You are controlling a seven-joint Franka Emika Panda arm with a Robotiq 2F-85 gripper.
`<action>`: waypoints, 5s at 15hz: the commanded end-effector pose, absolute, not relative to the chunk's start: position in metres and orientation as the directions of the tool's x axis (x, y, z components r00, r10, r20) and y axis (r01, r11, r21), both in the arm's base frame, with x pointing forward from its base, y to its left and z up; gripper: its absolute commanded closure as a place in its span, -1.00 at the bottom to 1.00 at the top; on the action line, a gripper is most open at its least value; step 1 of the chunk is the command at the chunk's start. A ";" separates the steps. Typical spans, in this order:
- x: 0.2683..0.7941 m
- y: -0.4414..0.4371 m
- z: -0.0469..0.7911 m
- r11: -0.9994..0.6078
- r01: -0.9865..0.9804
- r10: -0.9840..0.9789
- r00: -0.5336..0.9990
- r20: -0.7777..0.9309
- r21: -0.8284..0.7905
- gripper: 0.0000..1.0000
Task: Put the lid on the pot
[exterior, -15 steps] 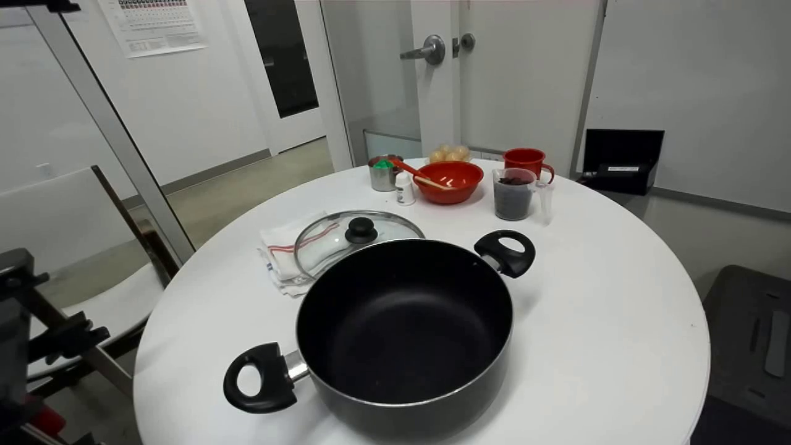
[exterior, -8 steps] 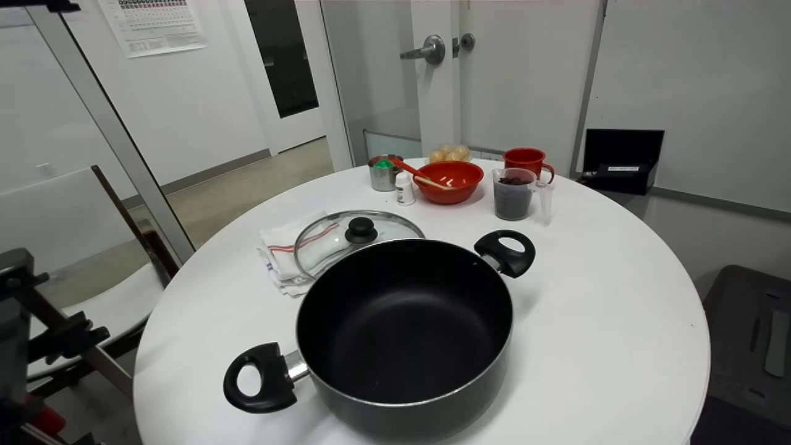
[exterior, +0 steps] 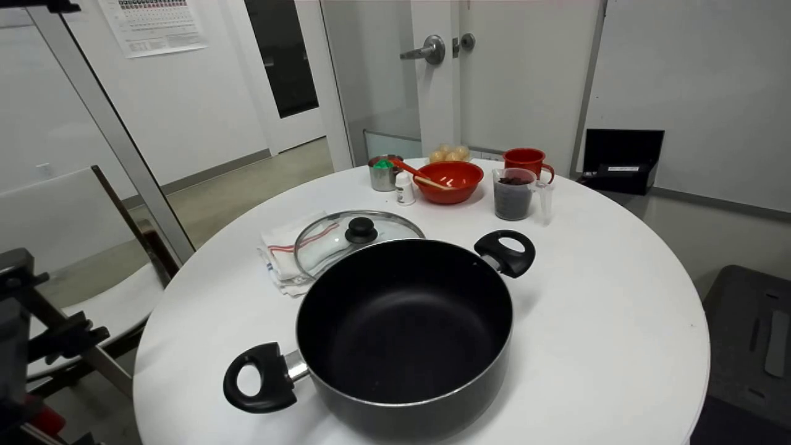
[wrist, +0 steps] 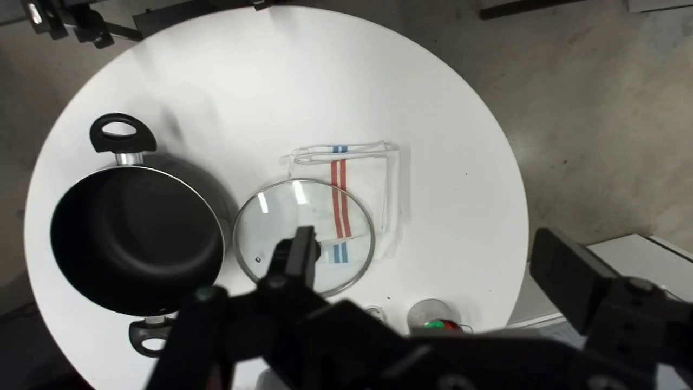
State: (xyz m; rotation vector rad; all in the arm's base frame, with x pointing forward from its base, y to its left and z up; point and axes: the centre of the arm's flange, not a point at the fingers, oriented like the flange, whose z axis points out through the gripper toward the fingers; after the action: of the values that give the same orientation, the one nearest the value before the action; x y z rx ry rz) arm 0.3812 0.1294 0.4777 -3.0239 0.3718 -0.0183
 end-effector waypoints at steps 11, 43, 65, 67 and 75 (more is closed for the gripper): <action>0.508 0.113 0.333 -0.915 -0.397 -0.403 0.903 -0.147 0.067 -1.00; 0.667 0.042 0.060 -0.846 -0.524 -0.523 0.779 -0.345 0.099 -1.00; 0.682 0.036 0.009 -0.701 -0.682 -0.711 0.640 -0.291 0.211 0.13; 0.685 0.035 0.014 -0.699 -0.683 -0.712 0.640 -0.290 0.210 0.38; 0.678 0.036 0.041 -0.714 -0.681 -0.696 0.665 -0.271 0.161 0.50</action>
State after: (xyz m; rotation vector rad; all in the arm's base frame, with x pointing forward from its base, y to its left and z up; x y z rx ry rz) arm 0.6812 0.0322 0.0217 -2.9248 1.2065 0.5523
